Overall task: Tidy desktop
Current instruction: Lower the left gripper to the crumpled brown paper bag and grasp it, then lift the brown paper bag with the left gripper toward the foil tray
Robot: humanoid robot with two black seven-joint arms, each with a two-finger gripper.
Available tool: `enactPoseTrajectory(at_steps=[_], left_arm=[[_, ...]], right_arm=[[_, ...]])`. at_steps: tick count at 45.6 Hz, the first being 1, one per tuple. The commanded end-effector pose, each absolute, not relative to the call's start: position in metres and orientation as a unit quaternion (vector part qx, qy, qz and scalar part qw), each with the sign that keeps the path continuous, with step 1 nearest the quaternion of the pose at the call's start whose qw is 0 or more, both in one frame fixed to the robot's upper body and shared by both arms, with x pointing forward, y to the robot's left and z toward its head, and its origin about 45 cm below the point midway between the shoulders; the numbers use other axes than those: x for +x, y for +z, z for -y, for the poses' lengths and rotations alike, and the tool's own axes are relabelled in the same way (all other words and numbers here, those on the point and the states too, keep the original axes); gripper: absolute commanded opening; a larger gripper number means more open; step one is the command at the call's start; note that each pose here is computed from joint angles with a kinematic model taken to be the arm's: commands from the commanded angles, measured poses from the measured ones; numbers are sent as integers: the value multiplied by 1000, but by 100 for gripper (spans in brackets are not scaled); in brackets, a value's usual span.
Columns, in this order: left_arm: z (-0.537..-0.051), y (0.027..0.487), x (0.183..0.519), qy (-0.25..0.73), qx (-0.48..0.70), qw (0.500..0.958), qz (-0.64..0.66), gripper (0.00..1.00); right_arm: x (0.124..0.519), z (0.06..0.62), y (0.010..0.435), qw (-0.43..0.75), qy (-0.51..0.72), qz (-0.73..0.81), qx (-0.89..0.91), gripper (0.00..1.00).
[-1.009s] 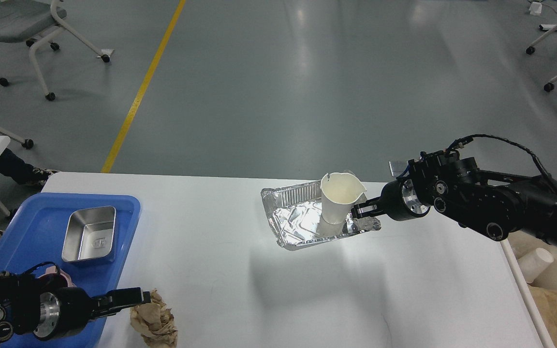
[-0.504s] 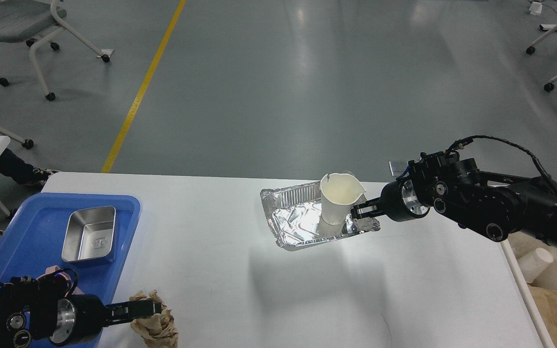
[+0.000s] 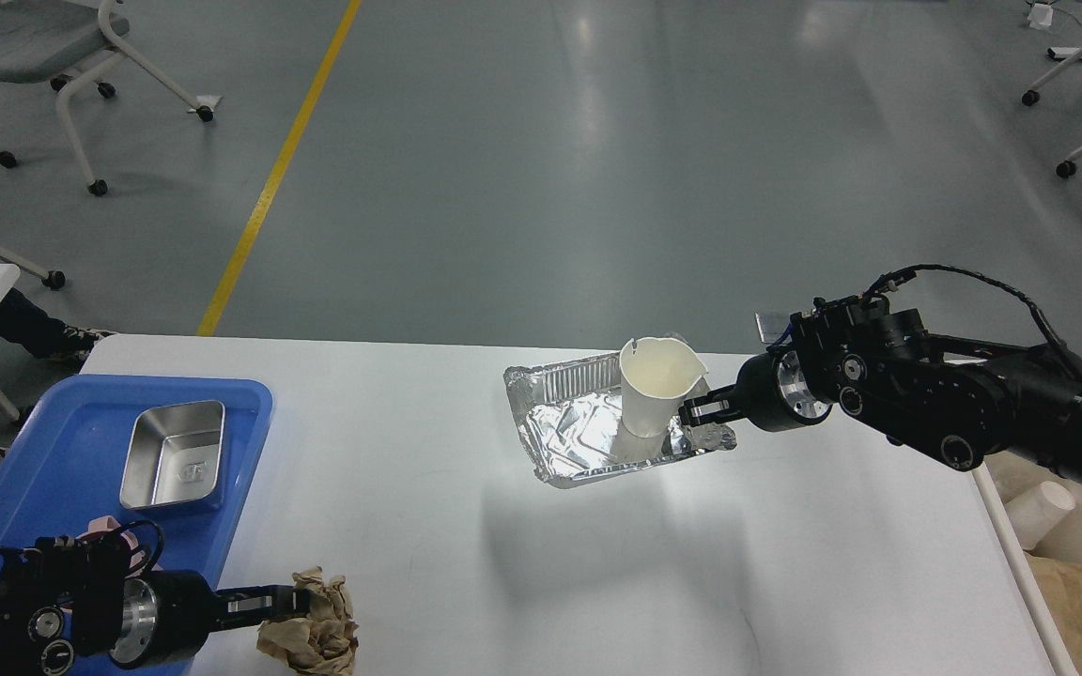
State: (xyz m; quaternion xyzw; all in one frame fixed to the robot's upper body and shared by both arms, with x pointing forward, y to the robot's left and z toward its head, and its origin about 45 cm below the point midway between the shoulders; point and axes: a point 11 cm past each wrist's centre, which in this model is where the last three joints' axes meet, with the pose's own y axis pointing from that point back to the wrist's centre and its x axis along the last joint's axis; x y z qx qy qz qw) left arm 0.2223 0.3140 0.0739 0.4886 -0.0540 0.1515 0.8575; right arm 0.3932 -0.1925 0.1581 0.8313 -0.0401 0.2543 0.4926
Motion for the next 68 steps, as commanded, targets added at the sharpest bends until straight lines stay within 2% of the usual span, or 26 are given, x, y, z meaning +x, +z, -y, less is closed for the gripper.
enactPoseTrajectory(at_steps=[1, 11, 16, 30, 38, 49, 56, 68], left_arm=[[-311, 75, 223, 154, 475, 864, 55, 0], [-314, 85, 232, 167, 467, 866, 59, 0], [-328, 104, 243, 183, 467, 863, 69, 0], [-372, 200, 285, 220, 468, 847, 119, 0], [-377, 259, 312, 243, 444, 848, 159, 0], [-385, 290, 319, 252, 442, 843, 176, 0], [-365, 292, 334, 253, 429, 844, 199, 0], [-267, 255, 365, 212, 385, 869, 228, 0]], right_arm=[[393, 193, 158, 493, 254, 39, 831, 0], [393, 193, 158, 493, 255, 39, 831, 0], [393, 193, 158, 493, 255, 39, 831, 0], [393, 188, 159, 492, 258, 34, 831, 0], [393, 187, 159, 493, 259, 32, 830, 0], [394, 188, 159, 494, 259, 34, 830, 0], [393, 187, 159, 493, 259, 33, 830, 0], [393, 188, 159, 494, 259, 33, 829, 0]])
